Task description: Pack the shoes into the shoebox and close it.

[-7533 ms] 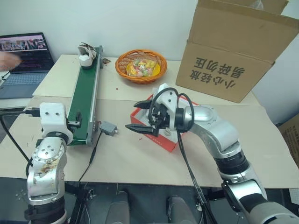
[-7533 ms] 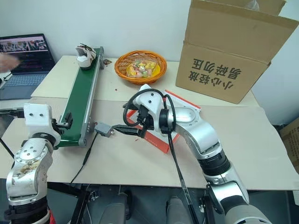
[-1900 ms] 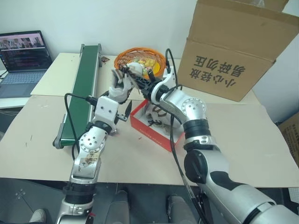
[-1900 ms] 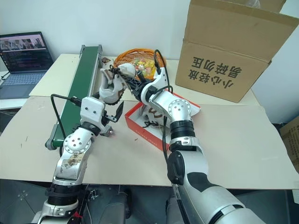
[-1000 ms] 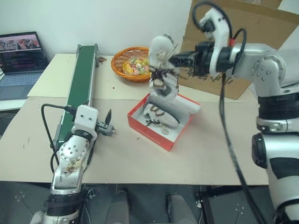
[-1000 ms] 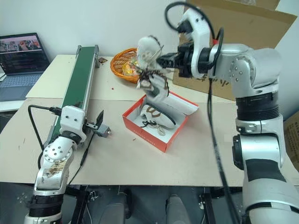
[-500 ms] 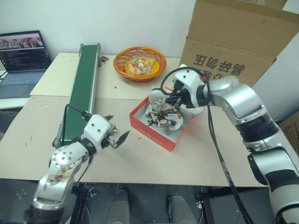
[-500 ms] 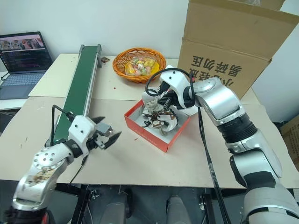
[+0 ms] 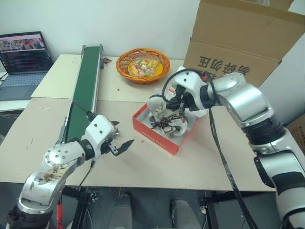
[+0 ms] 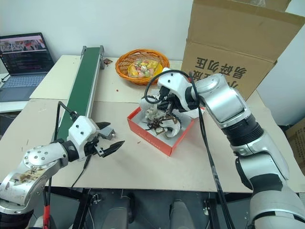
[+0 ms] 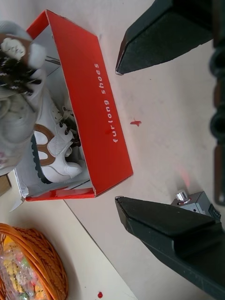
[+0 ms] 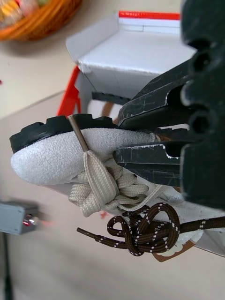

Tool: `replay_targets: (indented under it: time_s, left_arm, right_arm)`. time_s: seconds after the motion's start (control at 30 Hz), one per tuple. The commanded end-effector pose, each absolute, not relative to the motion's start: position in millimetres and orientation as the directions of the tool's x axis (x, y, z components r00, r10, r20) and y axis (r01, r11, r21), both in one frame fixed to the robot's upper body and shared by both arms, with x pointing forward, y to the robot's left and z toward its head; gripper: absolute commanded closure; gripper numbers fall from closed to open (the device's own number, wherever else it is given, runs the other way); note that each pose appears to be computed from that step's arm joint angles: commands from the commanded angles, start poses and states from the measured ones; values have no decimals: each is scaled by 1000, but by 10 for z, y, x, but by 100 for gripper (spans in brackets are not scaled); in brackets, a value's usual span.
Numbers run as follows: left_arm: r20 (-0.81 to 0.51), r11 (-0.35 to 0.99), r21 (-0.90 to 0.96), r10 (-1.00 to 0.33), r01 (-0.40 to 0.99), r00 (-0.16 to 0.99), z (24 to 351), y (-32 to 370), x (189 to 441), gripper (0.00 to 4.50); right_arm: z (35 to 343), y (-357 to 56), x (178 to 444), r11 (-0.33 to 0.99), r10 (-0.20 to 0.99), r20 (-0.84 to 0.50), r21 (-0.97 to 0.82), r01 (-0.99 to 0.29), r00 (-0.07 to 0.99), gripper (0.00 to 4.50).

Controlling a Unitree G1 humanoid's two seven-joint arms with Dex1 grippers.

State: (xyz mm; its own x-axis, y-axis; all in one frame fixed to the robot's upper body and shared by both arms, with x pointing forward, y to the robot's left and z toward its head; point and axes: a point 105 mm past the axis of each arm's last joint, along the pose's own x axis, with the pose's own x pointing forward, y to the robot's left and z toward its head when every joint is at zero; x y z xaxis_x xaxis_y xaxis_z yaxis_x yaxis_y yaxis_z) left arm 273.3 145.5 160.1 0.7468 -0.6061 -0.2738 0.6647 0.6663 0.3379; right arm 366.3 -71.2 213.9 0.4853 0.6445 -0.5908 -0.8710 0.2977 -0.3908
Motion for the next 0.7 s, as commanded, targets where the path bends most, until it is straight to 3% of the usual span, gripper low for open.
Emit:
replay_targets:
  time_s: [0.03, 0.47, 0.7]
  left_arm:
    - [-217, 656, 374, -626, 656, 749, 1736, 1378, 2722, 5]
    - [-199, 671, 362, -622, 647, 757, 1750, 1342, 2712, 5]
    - [-190, 672, 358, -627, 648, 756, 1766, 1299, 2703, 5]
  right_arm:
    - [2180, -686, 3699, 241, 639, -587, -462, -854, 497, 436]
    - [1809, -482, 3905, 121, 602, -661, -479, -869, 448, 436]
    - [1516, -472, 4167, 191, 565, -685, -434, -880, 460, 436]
